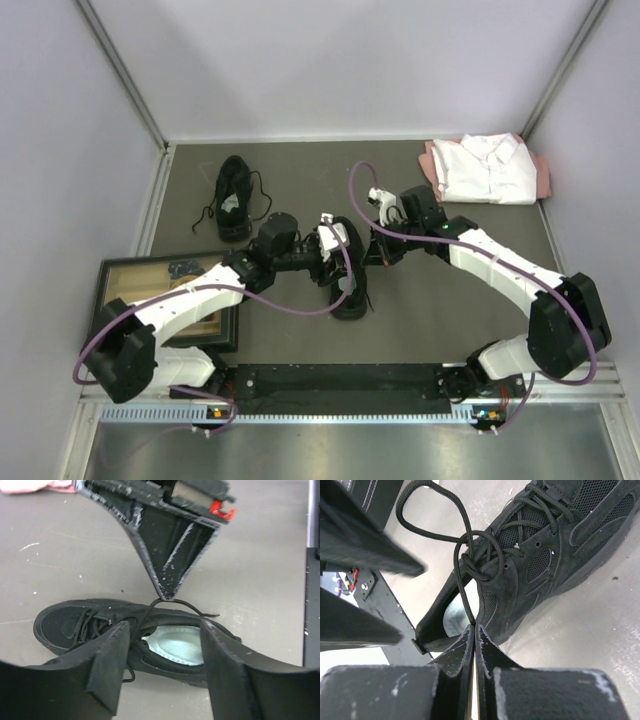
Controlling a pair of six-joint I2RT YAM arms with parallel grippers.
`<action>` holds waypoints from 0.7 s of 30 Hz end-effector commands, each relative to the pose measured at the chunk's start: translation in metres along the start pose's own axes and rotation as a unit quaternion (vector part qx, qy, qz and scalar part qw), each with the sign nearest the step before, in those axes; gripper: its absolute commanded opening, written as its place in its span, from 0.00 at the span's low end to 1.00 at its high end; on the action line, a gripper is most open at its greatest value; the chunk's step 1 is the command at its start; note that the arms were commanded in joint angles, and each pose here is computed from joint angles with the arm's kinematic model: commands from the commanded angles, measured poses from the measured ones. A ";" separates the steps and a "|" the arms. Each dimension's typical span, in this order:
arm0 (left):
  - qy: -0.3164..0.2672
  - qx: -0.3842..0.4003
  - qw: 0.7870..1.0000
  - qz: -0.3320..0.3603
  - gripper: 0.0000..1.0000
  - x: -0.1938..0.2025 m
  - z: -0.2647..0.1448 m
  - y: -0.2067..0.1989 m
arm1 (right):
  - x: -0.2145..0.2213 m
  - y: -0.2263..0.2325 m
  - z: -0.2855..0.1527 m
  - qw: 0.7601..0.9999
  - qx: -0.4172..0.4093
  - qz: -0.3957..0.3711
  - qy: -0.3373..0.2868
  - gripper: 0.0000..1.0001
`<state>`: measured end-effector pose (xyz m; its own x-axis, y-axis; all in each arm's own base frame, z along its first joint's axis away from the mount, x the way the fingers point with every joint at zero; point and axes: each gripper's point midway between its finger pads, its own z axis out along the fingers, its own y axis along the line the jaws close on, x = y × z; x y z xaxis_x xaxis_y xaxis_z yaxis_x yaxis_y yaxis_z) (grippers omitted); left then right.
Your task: Tie the shoes
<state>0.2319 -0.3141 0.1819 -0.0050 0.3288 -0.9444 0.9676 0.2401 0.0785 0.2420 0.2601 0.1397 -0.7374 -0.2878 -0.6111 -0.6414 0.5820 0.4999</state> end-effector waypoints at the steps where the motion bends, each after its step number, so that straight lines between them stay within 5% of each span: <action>1: -0.034 -0.033 0.999 0.008 0.65 -0.019 0.010 0.016 | -0.025 0.013 -0.011 0.999 -0.011 -0.014 -0.047 0.00; 12: -0.025 -0.037 0.999 0.001 0.67 -0.007 0.026 0.020 | -0.030 0.017 -0.012 0.998 -0.018 0.001 -0.056 0.00; 21: -0.022 -0.023 0.999 -0.015 0.59 -0.001 0.033 0.014 | -0.039 0.018 -0.008 0.997 -0.021 0.034 -0.068 0.00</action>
<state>0.2519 -0.3301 0.1556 -0.0527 0.3385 -0.9395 0.9513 0.3030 0.0558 0.2457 0.2669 0.1513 -0.7707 -0.2113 -0.6011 -0.5912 0.5891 0.5509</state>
